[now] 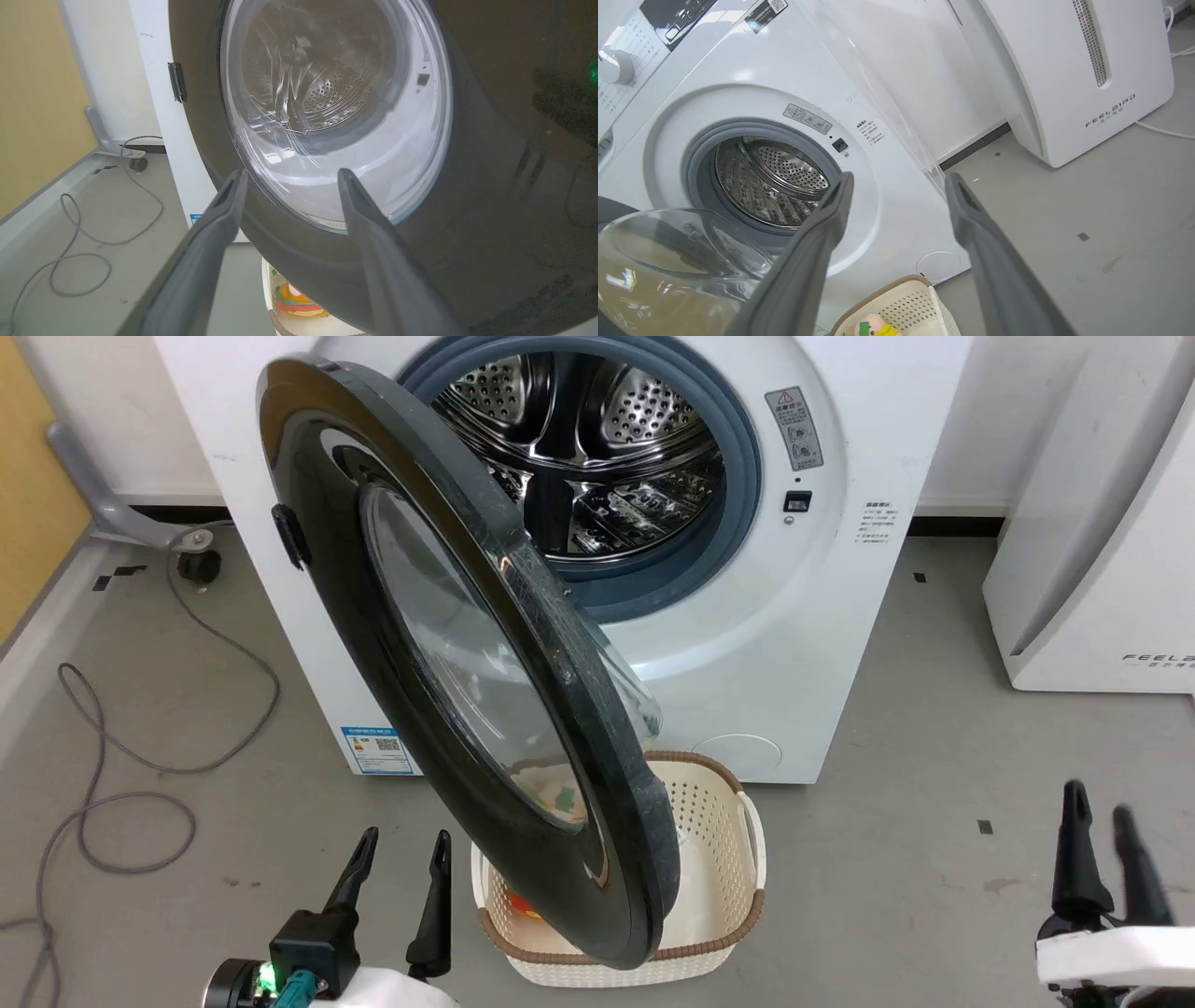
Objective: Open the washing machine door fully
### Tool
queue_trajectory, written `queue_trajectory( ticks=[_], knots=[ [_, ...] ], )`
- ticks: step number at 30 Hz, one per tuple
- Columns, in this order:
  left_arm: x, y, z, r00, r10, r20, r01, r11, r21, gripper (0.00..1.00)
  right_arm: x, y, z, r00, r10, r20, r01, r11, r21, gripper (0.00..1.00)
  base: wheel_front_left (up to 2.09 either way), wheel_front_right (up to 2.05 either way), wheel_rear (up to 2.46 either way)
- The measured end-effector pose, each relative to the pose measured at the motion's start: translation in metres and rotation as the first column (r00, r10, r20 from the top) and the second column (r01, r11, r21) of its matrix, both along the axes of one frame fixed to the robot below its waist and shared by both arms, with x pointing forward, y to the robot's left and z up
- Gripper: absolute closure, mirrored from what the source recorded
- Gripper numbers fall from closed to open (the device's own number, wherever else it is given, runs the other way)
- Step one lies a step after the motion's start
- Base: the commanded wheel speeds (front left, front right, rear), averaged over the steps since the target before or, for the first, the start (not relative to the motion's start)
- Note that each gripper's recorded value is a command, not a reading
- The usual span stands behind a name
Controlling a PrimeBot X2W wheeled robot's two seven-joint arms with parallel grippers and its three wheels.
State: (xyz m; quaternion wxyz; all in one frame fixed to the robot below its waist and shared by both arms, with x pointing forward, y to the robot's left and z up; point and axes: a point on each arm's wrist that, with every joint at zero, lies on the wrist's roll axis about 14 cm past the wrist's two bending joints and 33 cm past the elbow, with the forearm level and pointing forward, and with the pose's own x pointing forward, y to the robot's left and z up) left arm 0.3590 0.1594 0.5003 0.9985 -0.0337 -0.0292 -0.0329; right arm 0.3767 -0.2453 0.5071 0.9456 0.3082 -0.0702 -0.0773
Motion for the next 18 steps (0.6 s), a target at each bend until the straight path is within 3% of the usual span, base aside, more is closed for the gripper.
queue_trajectory(
  ticks=[3,9,13,18],
  knots=[
    [0.0,0.0,0.0,1.0,0.0,-0.001,0.0,1.0,0.0,0.0,-0.001,0.006,0.024,0.999,0.012,0.038,-0.003,0.972,-0.235,0.0,0.0,0.0,0.0],
    [0.001,0.0,-0.001,1.0,0.0,-0.003,0.0,1.0,0.002,0.0,-0.005,0.039,0.041,0.994,0.103,0.025,-0.075,0.848,-0.524,0.0,0.0,0.0,0.0],
    [0.001,0.0,-0.001,1.0,-0.001,-0.003,0.001,1.0,0.003,0.0,-0.012,0.057,0.03,0.988,0.155,-0.022,-0.14,0.814,-0.564,0.0,0.0,0.0,0.0],
    [0.0,0.001,0.0,1.0,0.0,0.0,0.0,1.0,0.009,0.0,-0.021,0.068,0.01,0.978,0.187,-0.088,-0.203,0.8,-0.564,0.0,0.0,0.0,0.0]
  ],
)
